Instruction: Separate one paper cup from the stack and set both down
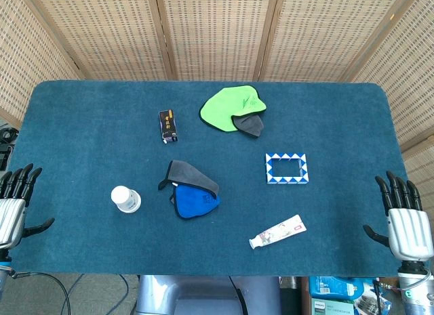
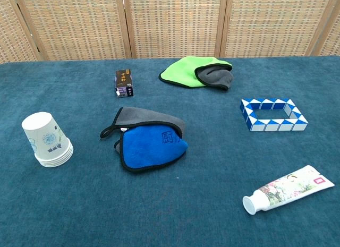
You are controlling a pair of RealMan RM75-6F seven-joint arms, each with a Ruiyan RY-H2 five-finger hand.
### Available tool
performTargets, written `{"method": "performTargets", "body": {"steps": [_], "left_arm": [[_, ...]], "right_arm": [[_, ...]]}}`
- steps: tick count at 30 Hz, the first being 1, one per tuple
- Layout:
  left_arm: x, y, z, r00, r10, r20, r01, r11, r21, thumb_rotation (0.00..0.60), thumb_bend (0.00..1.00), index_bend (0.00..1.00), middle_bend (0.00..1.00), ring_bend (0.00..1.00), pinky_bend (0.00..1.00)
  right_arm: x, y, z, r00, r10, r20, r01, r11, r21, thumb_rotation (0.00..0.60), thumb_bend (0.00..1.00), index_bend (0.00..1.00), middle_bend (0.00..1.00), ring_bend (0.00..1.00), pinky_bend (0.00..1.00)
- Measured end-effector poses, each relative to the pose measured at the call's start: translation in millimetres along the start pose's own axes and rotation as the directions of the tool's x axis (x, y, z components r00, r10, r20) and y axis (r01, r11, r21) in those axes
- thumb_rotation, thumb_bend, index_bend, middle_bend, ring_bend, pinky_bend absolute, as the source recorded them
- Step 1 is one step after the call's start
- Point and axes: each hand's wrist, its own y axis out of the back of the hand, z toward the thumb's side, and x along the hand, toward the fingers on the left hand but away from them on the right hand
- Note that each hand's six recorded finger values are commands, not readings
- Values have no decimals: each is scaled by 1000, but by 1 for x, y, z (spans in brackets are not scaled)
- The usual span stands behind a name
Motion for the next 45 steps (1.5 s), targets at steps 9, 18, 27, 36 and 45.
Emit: {"method": "performTargets", "body": {"steps": [9,18,27,36,45], "left_arm": [[4,-5,5,999,-19,31,19,1000,11,600,22,0,0,0,0],[40,-26,48,970,-91,228,65,991,116,600,23,7,46,41,194],[74,-68,103,903,-170,396,112,980,165,600,22,163,197,164,288],[83,-83,122,884,-214,415,128,966,225,600,22,296,307,268,336],[87,-92,122,894,-231,383,149,961,232,600,22,373,379,342,411]], "right_arm": [[1,2,0,1000,11,0,-11,1000,-15,600,0,0,0,0,0],[-1,1,-2,1000,24,6,-24,999,-27,600,0,0,0,0,0],[-3,0,-9,999,36,29,-35,999,-35,600,0,0,0,0,0],[-4,1,-12,998,41,43,-39,998,-42,600,0,0,0,0,0],[-5,2,-15,997,47,56,-44,997,-56,600,0,0,0,0,0]]}}
